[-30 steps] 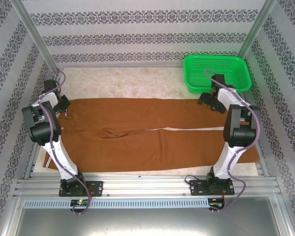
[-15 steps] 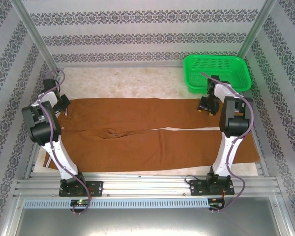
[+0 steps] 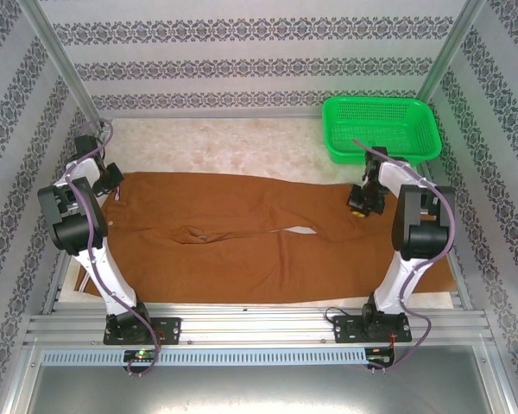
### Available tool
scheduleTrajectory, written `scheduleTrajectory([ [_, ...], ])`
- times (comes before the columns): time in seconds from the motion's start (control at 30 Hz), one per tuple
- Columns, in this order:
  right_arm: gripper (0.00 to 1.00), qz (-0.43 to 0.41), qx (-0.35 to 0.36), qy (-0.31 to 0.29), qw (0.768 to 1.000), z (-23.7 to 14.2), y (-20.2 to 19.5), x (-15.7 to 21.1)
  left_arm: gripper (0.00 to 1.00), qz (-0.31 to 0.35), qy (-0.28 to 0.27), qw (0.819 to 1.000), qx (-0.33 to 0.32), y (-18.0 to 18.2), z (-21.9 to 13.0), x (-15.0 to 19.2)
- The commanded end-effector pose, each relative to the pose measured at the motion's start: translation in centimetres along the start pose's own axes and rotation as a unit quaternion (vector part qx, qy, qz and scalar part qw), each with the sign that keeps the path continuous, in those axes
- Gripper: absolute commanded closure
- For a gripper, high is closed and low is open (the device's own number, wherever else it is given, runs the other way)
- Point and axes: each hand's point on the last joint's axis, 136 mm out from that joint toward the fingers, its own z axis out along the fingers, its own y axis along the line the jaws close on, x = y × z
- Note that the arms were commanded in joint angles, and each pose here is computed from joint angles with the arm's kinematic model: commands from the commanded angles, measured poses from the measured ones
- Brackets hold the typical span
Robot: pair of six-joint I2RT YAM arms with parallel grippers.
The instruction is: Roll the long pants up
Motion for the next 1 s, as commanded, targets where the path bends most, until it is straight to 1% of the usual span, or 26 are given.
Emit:
scheduleTrajectory([
  [0.0, 1.0, 0.005, 0.029, 0.008, 1.0, -0.8, -1.2, 2.1, 1.0, -0.002, 0.014, 1.0, 0.007, -0.7, 0.3, 0.2],
  [0.03, 0.87, 0.009, 0.039, -0.001, 0.999, -1.3, -1.7, 1.8, 1.0, -0.002, 0.014, 1.0, 0.008, -0.7, 0.4, 0.1],
  [0.07, 0.69, 0.011, 0.049, -0.012, 0.999, -2.2, -2.2, 1.4, 1.0, -0.001, 0.016, 1.0, 0.008, -0.8, 0.4, 0.2],
  [0.1, 0.64, 0.011, 0.055, -0.027, 0.998, -3.4, -2.4, 1.0, 1.0, -0.001, 0.017, 1.0, 0.008, -0.7, 0.4, 0.2],
  [0.13, 0.49, 0.012, 0.06, -0.047, 0.997, -4.6, -2.6, 0.4, 1.0, 0.0, 0.017, 1.0, 0.008, -0.7, 0.4, 0.2],
  [0.17, 0.31, 0.015, 0.071, -0.076, 0.994, -6.0, -3.0, -0.4, 1.0, 0.0, 0.015, 1.0, 0.008, -0.7, 0.3, 0.2],
  [0.2, 0.19, 0.02, 0.085, -0.105, 0.991, -7.3, -3.5, -1.2, 1.0, 0.0, 0.013, 1.0, 0.008, -0.8, 0.3, 0.1],
  [0.23, 0.13, 0.025, 0.091, -0.127, 0.987, -8.2, -3.8, -2.1, 1.0, -0.001, 0.013, 1.0, 0.009, -0.8, 0.2, 0.1],
  [0.27, 0.13, 0.029, 0.086, -0.138, 0.986, -8.3, -3.9, -3.0, 1.0, -0.001, 0.012, 1.0, 0.012, -0.9, 0.3, 0.1],
  [0.3, 0.13, 0.039, 0.079, -0.134, 0.987, -8.1, -4.0, -3.8, 1.0, -0.002, 0.014, 1.0, 0.015, -1.0, 0.4, 0.2],
  [0.43, 0.12, 0.076, 0.08, -0.067, 0.992, -4.8, -5.7, -5.5, 1.0, -0.001, 0.023, 1.0, 0.019, -1.3, 1.1, 0.8],
  [0.53, 0.12, 0.099, 0.076, -0.039, 0.991, -2.9, -6.7, -5.9, 1.0, -0.001, 0.025, 0.999, 0.021, -1.4, 1.1, 0.9],
  [0.8, 0.1, 0.142, 0.081, -0.029, 0.986, -1.5, -8.9, -7.6, 1.0, 0.003, 0.019, 0.999, 0.031, -2.1, 0.6, 0.7],
  [0.9, 0.09, 0.145, 0.085, -0.018, 0.986, -0.5, -9.4, -7.9, 1.0, 0.008, 0.021, 0.999, 0.032, -2.4, 0.7, 1.0],
  [0.93, 0.11, 0.142, 0.086, -0.01, 0.986, 0.1, -9.4, -7.8, 1.0, 0.008, 0.021, 0.999, 0.031, -2.4, 0.7, 1.1],
  [0.97, 0.17, 0.137, 0.087, -0.003, 0.987, 0.3, -9.5, -7.7, 1.0, 0.01, 0.022, 0.999, 0.032, -2.5, 0.7, 1.1],
])
